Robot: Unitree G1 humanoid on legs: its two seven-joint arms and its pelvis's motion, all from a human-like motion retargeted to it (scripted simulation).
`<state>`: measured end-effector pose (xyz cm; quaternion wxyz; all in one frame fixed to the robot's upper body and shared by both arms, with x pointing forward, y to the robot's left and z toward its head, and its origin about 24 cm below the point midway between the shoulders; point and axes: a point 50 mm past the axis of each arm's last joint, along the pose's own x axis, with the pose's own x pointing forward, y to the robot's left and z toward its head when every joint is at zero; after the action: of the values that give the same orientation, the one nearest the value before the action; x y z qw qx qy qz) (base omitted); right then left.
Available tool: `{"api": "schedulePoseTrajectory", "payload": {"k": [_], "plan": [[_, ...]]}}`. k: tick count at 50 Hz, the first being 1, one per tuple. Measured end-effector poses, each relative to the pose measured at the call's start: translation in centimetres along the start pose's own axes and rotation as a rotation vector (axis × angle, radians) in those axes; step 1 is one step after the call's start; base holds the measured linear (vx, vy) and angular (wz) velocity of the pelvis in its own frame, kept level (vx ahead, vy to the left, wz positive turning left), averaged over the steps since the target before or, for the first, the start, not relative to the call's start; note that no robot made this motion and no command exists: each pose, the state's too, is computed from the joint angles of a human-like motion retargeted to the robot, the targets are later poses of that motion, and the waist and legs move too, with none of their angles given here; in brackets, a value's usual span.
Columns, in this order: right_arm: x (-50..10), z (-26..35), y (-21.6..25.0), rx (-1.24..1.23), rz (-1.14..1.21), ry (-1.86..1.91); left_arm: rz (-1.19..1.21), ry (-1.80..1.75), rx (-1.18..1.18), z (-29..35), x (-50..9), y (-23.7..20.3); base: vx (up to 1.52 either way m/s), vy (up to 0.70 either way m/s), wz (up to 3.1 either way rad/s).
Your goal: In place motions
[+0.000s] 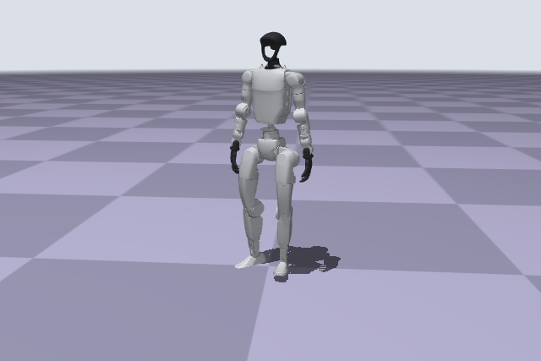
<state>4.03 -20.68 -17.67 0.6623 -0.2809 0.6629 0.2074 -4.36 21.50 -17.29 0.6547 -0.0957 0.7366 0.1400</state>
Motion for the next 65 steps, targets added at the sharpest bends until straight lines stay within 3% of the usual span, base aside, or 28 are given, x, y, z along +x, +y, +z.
{"api": "schedulePoseTrajectory", "payload": {"k": [12,34,53,65], "plan": [[0.0,-0.7,-0.2,0.065,-0.077,-0.006,0.004,0.017,0.036,0.8,-0.1,-0.6,0.14,0.2,0.08],[0.0,-2.5,2.2,0.141,-0.048,0.045,-0.026,-0.163,0.151,8.0,-1.0,-2.7,0.03,-0.02,0.49],[-0.1,1.6,-0.5,-0.024,-0.09,-0.124,0.007,0.062,0.048,0.6,-0.3,-0.7,0.02,-0.05,-0.47],[-0.1,2.1,0.2,-0.125,-0.048,-0.126,-0.003,0.041,0.064,1.3,-0.2,-1.0,-0.09,-0.16,-0.34]]}}
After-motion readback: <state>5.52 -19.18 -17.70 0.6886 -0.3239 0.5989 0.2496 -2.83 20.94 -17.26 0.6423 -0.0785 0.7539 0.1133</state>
